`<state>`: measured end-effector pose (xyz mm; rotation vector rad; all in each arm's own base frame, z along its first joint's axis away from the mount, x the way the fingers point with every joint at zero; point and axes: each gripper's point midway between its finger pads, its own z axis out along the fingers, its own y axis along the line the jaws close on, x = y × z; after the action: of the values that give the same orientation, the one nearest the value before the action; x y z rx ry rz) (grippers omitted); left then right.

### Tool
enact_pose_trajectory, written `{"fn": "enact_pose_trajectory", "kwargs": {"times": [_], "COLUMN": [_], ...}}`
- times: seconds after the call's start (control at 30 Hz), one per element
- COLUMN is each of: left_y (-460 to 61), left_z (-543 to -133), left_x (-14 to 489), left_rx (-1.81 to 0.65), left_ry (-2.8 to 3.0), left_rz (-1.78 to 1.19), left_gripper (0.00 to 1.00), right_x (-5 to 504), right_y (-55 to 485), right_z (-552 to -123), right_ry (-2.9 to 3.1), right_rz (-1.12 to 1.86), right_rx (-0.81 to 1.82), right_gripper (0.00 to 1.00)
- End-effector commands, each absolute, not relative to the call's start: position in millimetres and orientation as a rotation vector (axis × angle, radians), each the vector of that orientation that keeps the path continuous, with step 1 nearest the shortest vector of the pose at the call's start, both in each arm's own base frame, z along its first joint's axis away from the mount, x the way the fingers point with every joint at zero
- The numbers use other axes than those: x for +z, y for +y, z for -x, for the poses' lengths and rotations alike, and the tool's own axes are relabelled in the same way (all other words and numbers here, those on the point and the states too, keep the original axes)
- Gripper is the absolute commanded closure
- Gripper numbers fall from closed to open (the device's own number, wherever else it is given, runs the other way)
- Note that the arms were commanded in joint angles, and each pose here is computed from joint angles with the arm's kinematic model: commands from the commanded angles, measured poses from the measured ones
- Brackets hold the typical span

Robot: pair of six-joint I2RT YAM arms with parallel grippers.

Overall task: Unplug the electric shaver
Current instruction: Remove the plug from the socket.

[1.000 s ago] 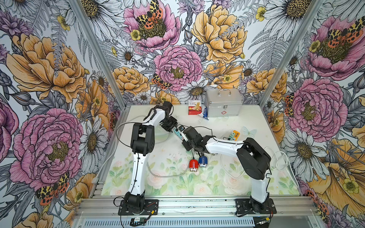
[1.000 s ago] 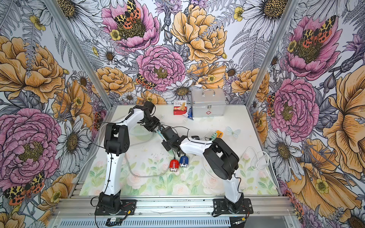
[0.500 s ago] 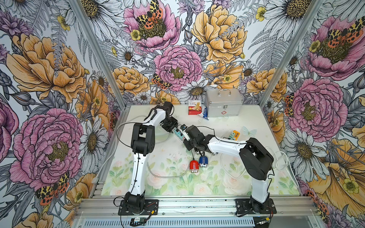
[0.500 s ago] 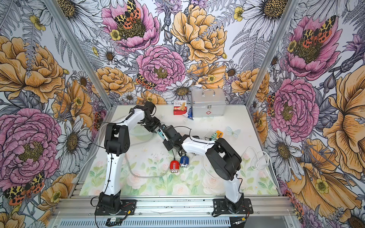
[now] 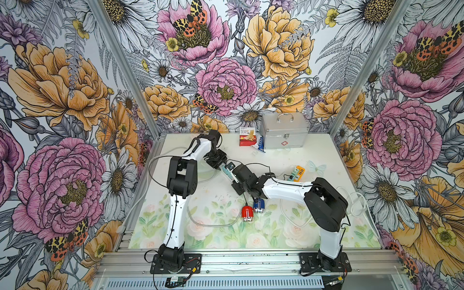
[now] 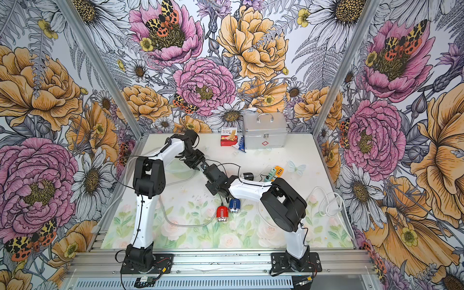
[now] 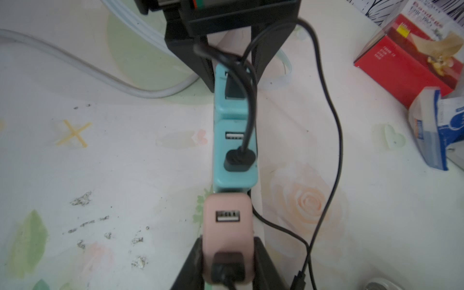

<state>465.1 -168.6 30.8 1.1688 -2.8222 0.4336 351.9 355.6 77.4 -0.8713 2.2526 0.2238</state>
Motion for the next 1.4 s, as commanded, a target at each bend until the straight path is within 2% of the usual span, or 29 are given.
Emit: {"fn": "enact_pose_trajectory", "kwargs": {"times": [0.0,0.13,0.4,0.5,0.63,0.9,0.97,1.37], "left_y": [-164.7,-165.7,-168.9,-170.5,-169.6,-169.8,-170.1,-171.7], "left_z": [-460.0,-463.4,-464.9,-465.2,-463.9,-464.8,-465.1,-470.3], "left_x": [0.2,0.8,-1.5,-1.4,-1.7,-2.4,-2.7,-2.7], "left_rx": [0.341,0.35,0.347,0.349,0.341,0.338,0.339,0.347], "left_ry": [-2.756,-2.755,-2.752,-2.754,-2.756,-2.759,-2.757,-2.757], "left_rz": [-1.253,-1.264,-1.273,-1.272,-1.271,-1.27,-1.272,-1.293], "left_gripper": [0.74,0.74,0.74,0.74,0.74,0.74,0.74,0.74], "right_x": [114.9,110.1,109.6,111.0,113.4,109.5,109.5,115.6], "right_y": [384.1,382.1,367.0,365.9,362.6,368.9,373.5,360.5], "right_z": [-332.1,-331.3,-344.7,-346.6,-344.3,-331.8,-330.1,-340.5], "right_ry": [2.213,2.224,2.1,2.092,2.115,2.25,2.245,2.079], "right_rz": [0.871,0.863,0.905,0.885,0.854,0.821,0.839,0.892], "right_rx": [0.562,0.535,0.082,0.042,0.099,0.552,0.567,0.023], "right_gripper": [0.91,0.91,0.93,0.94,0.95,0.95,0.95,0.96]}}
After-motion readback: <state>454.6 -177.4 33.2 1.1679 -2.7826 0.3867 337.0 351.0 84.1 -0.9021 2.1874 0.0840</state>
